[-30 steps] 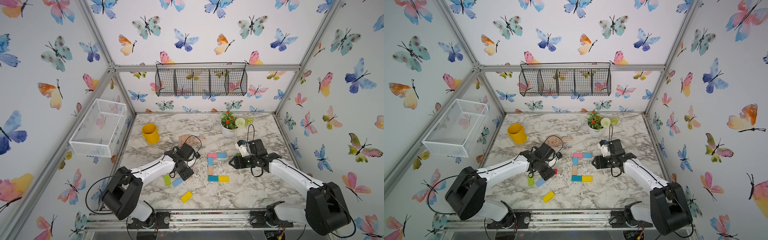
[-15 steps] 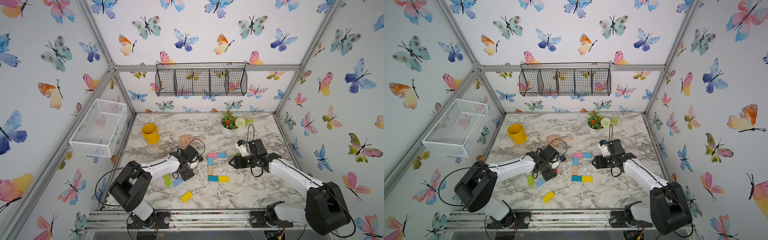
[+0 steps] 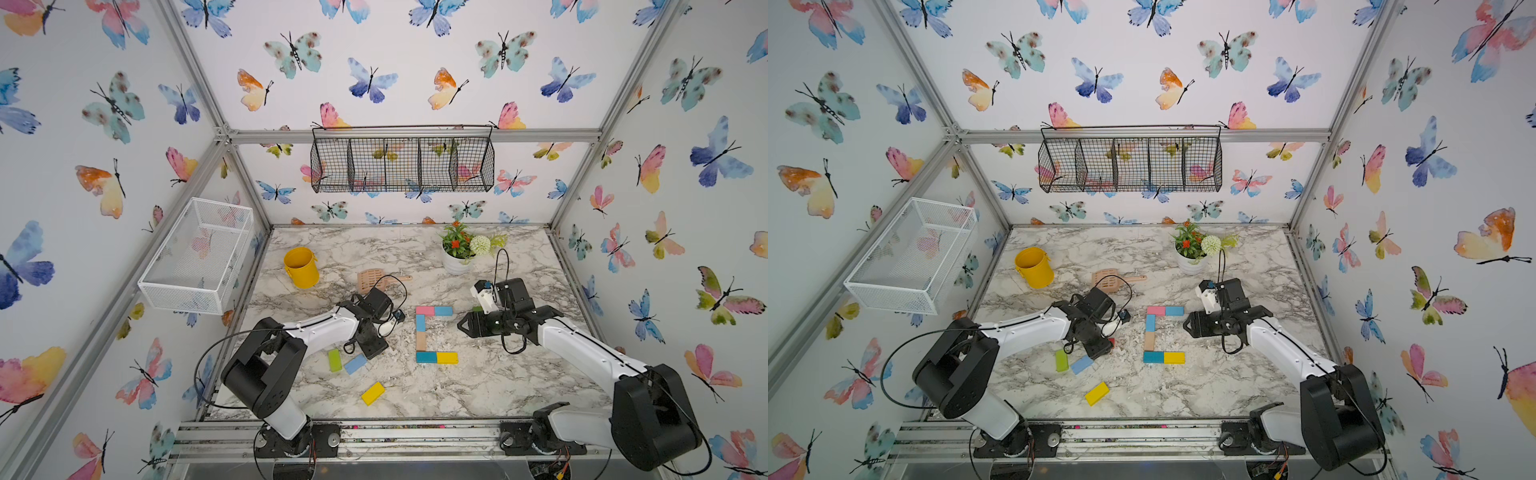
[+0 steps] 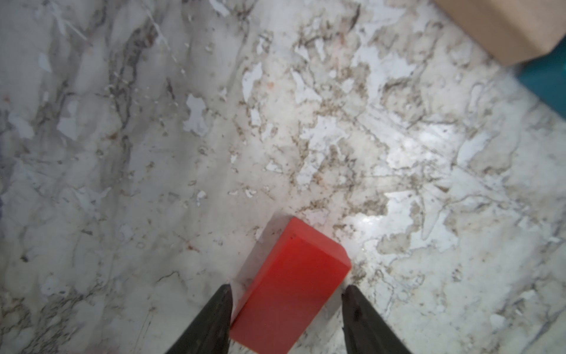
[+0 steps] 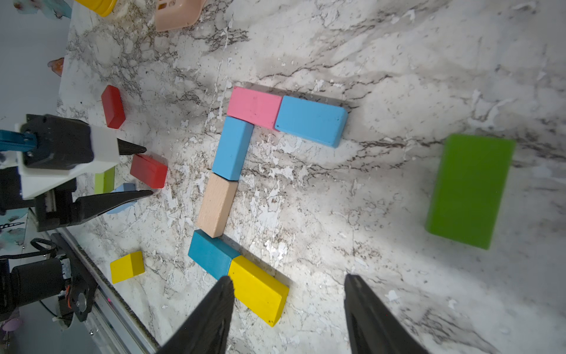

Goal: Assemble the letter c with building blocks
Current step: Pick up the building block from the center of the board.

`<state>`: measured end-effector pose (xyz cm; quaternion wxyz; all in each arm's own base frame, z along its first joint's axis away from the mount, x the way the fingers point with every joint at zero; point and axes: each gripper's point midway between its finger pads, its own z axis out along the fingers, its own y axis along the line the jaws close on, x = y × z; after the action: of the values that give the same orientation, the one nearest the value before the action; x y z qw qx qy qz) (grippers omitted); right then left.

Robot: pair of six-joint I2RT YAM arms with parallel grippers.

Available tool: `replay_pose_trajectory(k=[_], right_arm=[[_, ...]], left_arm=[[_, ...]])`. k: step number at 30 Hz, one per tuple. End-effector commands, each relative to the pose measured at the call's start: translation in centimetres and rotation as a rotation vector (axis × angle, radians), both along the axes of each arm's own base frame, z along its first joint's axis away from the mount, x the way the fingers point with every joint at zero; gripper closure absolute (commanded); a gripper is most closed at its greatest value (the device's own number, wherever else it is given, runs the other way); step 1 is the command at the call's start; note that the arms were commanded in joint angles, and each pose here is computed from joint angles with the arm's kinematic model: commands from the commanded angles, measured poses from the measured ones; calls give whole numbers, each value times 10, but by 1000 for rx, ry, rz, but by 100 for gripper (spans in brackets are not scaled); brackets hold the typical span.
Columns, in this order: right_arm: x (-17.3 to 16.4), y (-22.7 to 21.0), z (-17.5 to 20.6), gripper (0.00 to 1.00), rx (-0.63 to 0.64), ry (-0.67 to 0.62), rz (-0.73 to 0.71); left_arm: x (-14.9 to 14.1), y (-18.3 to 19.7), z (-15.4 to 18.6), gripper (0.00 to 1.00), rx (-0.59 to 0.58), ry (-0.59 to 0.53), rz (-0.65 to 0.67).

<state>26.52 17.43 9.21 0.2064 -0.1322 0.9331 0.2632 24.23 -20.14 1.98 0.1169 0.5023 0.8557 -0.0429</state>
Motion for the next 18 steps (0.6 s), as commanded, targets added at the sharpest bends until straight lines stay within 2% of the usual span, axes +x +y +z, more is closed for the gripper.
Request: replay_pose_trajectory(k=[1,7,12,13,14,15,18], right_arm=[[-3,-2,4,39,-6,-3,1],[-4,-2,4,39,-8,-4,1],[-4,-2,5,39,-6,-5,0],[-4,-2,6,39,-6,-6,1],[-4,-3,6,39,-7,-8,0],[-5,-3,6,39,-8,-8,0],[-6,-3,7,39,-7,-10,-2]], left_arm=[[-10,-4,-4,46,-18,77,-2],[-9,-4,-4,64,-24,94,24],[-7,-5,-5,65,-25,103,64],[-6,-5,-5,63,-26,105,73],[-5,-6,-6,57,-26,106,88],[-3,-6,-6,46,-24,103,105],[0,-3,-8,37,-8,98,136]])
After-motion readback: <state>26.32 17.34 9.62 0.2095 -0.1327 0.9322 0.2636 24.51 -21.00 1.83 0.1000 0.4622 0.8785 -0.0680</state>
